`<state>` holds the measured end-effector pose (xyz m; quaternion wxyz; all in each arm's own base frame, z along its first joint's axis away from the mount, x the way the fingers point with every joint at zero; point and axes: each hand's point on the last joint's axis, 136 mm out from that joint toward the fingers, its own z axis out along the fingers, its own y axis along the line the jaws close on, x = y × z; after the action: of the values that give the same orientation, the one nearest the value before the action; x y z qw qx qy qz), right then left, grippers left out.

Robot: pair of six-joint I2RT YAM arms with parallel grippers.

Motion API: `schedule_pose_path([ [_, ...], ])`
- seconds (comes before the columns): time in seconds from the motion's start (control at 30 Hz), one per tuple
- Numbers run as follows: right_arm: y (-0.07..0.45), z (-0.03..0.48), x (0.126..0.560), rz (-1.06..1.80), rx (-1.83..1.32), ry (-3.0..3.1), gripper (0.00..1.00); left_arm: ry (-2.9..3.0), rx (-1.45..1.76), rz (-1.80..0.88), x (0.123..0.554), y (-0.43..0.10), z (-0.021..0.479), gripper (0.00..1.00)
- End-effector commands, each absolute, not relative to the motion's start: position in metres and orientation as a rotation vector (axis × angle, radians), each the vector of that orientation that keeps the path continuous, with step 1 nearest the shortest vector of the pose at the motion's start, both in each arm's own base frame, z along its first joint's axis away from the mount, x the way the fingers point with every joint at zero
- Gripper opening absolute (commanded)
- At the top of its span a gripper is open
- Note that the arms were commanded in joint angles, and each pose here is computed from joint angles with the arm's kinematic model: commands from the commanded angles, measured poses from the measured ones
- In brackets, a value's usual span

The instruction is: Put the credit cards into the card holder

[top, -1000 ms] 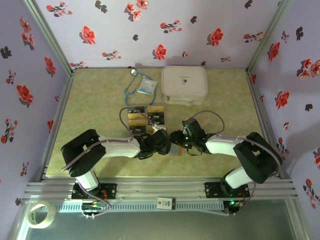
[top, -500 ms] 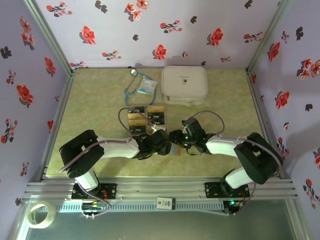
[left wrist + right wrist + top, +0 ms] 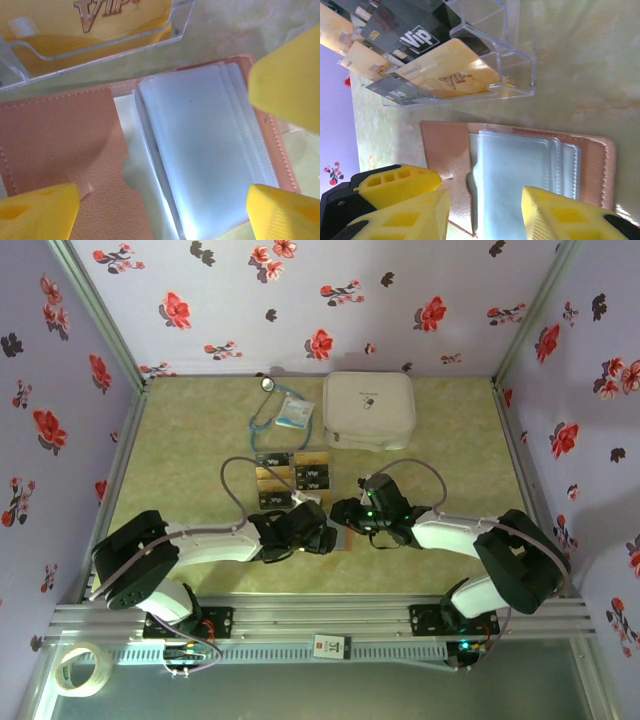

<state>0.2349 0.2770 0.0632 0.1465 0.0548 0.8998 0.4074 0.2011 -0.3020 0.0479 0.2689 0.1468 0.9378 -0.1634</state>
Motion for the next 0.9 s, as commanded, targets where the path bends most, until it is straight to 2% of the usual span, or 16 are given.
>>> schedule_pose_path([
  [0.0, 0.277, 0.063, 0.237, 1.142, 0.171, 2.599, 0.41, 2.534, 0.391, -0.382, 0.201, -0.29, 0.041, 0.83],
  [0.33, 0.271, 0.051, 0.239, 1.068, 0.177, 2.629, 0.4, 2.566, 0.395, -0.275, 0.2, -0.275, 0.015, 0.82],
  [0.63, 0.277, 0.049, 0.239, 1.087, 0.166, 2.639, 0.4, 2.596, 0.394, -0.22, 0.196, -0.265, -0.001, 0.69],
  [0.87, 0.281, 0.045, 0.239, 1.093, 0.152, 2.649, 0.4, 2.601, 0.389, -0.221, 0.196, -0.264, -0.004, 0.67],
])
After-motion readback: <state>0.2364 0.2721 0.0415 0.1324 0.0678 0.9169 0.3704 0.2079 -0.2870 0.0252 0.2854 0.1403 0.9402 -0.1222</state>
